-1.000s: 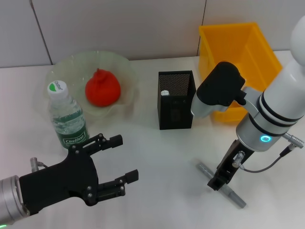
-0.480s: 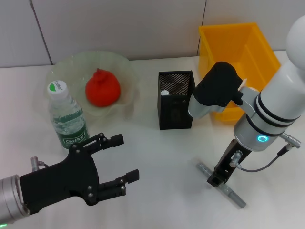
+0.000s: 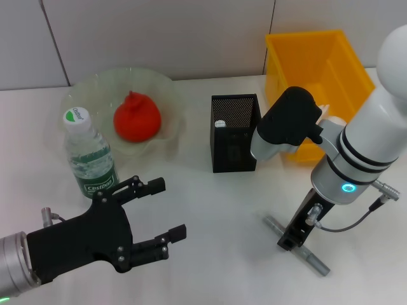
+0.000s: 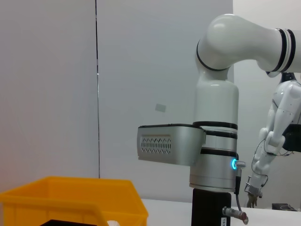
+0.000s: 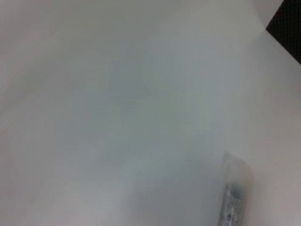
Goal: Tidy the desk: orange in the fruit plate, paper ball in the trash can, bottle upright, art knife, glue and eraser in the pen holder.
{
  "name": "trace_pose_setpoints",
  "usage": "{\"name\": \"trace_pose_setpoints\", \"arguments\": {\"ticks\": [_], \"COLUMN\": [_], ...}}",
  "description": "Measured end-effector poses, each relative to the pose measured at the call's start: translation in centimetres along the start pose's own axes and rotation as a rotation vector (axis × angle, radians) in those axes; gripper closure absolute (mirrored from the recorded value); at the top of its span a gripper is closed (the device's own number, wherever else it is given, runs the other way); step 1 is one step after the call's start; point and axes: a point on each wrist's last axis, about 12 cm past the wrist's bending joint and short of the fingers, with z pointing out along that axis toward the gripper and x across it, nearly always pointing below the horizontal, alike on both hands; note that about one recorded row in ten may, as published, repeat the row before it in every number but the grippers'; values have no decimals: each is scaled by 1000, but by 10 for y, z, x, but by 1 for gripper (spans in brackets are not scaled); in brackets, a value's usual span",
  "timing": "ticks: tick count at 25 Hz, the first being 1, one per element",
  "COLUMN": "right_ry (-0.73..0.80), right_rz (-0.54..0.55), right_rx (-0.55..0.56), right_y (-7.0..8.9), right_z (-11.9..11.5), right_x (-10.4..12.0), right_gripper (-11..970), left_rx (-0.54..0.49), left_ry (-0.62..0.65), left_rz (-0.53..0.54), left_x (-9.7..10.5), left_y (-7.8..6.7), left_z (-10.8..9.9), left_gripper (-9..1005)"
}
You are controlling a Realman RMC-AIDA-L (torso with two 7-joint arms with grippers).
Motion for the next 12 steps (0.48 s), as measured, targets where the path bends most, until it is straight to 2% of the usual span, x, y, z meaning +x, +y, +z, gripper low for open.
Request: {"name": "trace_pose_setpoints", "arguments": {"ticks": [8,12], "right_ry": [1,2], "right_rz": [-8,-12], "right_rx": [11,34], "right_y": [0,-1], "right_z": [0,-1], "right_x": [-2,-2], "right_gripper": [702,779], "left_rx": [-4,-11], "left_ry": [1,0], "left_rz": [2,4], "left_x": [0,0], "left_y": [1,2], "left_z": [0,-1], "left_gripper": [192,192]}}
